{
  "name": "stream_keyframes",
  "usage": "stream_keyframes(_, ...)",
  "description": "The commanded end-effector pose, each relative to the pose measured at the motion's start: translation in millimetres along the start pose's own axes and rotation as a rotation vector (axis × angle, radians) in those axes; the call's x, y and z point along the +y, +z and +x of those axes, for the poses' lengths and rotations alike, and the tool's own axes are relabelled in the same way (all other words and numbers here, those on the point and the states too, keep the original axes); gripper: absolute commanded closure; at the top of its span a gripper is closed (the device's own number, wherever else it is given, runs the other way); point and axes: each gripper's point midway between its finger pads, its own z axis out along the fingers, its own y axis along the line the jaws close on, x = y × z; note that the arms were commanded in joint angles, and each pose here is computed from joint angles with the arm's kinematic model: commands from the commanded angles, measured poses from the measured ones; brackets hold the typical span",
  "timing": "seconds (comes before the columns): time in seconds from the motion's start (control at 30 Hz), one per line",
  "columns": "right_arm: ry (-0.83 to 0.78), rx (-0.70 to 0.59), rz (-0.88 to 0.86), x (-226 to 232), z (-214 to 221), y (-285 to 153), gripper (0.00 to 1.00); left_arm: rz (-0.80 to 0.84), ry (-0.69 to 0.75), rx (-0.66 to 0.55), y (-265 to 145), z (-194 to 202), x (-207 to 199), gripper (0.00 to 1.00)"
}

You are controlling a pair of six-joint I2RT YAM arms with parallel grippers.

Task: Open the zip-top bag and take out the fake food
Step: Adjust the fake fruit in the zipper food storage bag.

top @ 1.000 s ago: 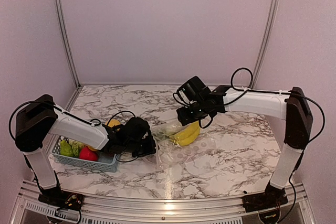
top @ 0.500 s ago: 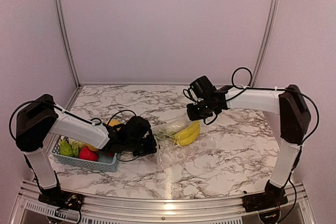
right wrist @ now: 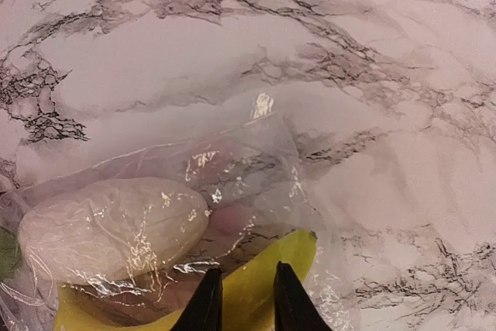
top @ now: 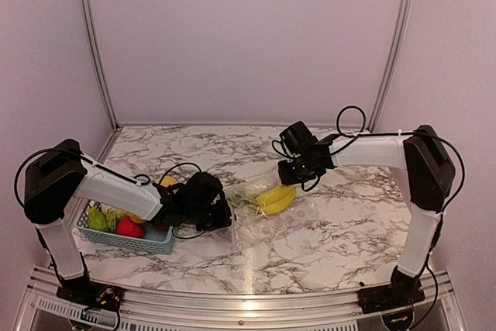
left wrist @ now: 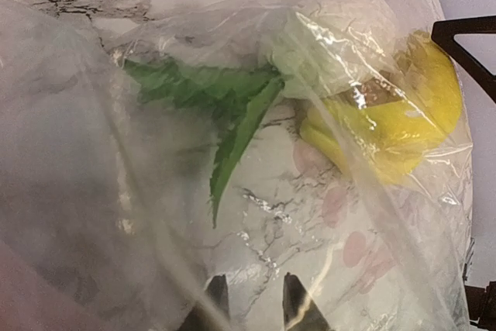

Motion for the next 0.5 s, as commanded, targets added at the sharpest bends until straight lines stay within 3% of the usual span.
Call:
stream_keyframes(0.0, 0.032, 0.005, 0.032, -10, 5, 10, 0.75, -0.009, 0.020, 0.007, 4, -2, -1, 0.74)
stream_keyframes(0.3, 0.010, 0.029, -0.003, -6, 16, 12, 0.71, 0.012, 0.024, 0.006, 5, -3, -6, 0.70)
stream_keyframes(0.47, -0.049, 0.052, -0.034, 1, 25, 12, 0.54, 0.022, 0.030, 0.002, 4, -6, -11, 0.68)
